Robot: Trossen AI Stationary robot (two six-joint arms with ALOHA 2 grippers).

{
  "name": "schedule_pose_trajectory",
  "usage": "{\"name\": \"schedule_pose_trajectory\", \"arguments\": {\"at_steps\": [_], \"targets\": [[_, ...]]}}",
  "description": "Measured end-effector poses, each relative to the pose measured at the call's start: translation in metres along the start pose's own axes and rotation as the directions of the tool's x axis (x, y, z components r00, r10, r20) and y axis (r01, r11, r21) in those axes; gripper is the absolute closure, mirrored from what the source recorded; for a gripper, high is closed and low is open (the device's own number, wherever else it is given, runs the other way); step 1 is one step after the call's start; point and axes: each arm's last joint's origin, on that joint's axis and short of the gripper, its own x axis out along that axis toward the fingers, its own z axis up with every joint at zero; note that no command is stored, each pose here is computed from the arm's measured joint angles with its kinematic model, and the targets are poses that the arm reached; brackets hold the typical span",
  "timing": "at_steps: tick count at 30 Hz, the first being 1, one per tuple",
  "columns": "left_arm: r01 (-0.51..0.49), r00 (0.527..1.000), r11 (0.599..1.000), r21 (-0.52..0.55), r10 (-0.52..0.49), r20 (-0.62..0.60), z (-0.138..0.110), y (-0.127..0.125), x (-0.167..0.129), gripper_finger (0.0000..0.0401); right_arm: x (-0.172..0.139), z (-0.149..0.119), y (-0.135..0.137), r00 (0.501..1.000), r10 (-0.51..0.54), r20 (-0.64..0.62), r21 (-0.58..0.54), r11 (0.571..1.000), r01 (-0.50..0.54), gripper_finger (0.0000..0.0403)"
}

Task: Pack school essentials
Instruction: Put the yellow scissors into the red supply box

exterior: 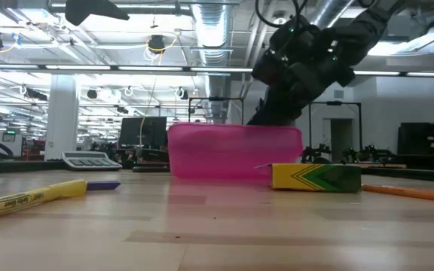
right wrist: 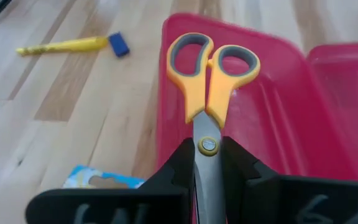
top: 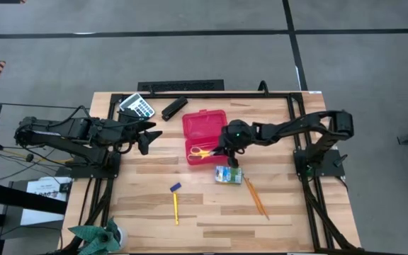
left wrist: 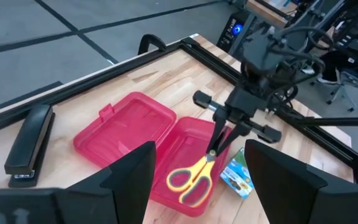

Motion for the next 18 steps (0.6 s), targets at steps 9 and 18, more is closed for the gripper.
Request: {"name": "schedule_pose_trajectory", "arguments": {"at_steps": [9,18], "targets": [[-0.001,1.000,1.000,0.003,0.001,0.001,0.000,0.000,0.000,0.0159,0.013,-0.012,0.001,0.998,0.018,-0.056,0.035,0.999,-0.016,0.0326],[-0.002,1.000,1.000,0.002,0.002,0.002,0.000,0.000,0.000,0.0159,0.023,-0.024,-0.001,0.994,0.022,-0.103,0.093,0.996,-0.013,0.0271]]}}
